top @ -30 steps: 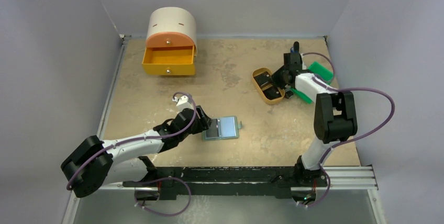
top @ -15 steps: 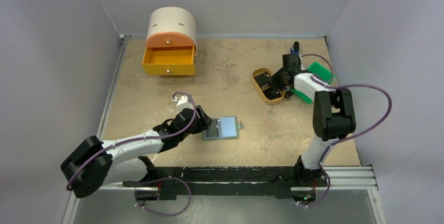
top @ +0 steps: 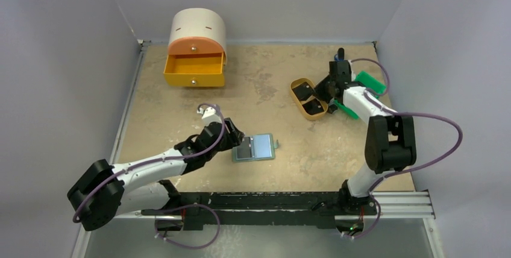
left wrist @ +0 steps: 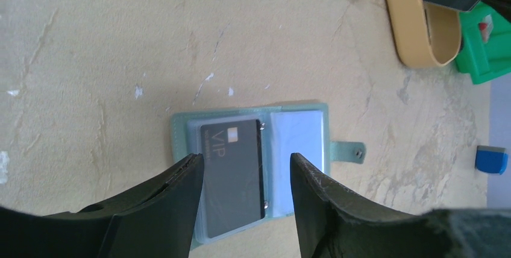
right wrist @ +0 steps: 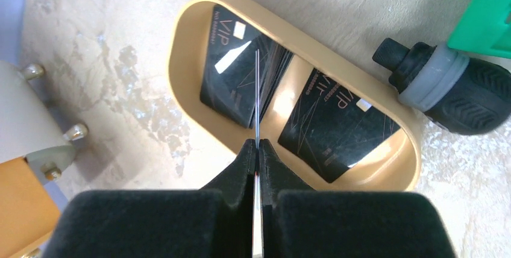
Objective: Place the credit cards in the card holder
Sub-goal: Pick up the credit card from the storage box.
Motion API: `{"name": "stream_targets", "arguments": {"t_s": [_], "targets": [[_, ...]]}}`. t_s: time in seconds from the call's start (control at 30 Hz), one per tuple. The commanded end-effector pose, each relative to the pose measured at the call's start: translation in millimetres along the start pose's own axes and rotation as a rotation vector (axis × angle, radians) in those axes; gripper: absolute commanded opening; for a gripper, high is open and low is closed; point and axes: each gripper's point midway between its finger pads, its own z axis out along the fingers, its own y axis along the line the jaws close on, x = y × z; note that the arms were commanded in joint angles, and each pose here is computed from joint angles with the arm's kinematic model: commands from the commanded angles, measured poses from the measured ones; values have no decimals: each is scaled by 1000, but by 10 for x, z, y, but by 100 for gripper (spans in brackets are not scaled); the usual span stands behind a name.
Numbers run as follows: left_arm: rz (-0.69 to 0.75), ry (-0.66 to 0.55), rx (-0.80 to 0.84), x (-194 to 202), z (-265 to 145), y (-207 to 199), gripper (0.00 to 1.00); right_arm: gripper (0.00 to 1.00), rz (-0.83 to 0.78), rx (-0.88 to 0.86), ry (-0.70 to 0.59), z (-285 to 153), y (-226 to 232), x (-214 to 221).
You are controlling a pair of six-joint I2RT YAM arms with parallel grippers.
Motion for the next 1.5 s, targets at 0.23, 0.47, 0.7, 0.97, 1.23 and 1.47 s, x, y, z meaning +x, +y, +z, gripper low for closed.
{"name": "stream_targets", "arguments": {"t_s": [0.23, 0.47, 0.7, 0.97, 1.23, 1.47], "targets": [[50, -280, 50, -1025, -362, -595, 56, 0, -207, -303, -183, -1058, 470, -278], [59, -380, 451, -1278, -675, -1381, 65, 0, -538, -867, -126, -2005, 909, 318], [78, -291, 740, -1185, -867, -2010, 70, 0, -755, -1149, -69, -2529, 1059, 820], [96, -262, 908, -1167, -1111, -2298, 70, 0, -829, -1406, 31, -3036, 1259, 1154], [102, -242, 964, -1128, -1243, -2328, 64, 0, -799, -1521, 92, -3240, 1271, 1242], [79, -232, 1065, -1112, -1399, -2431, 48, 0, -800, -1593, 164, -3378, 1240, 1333]]}}
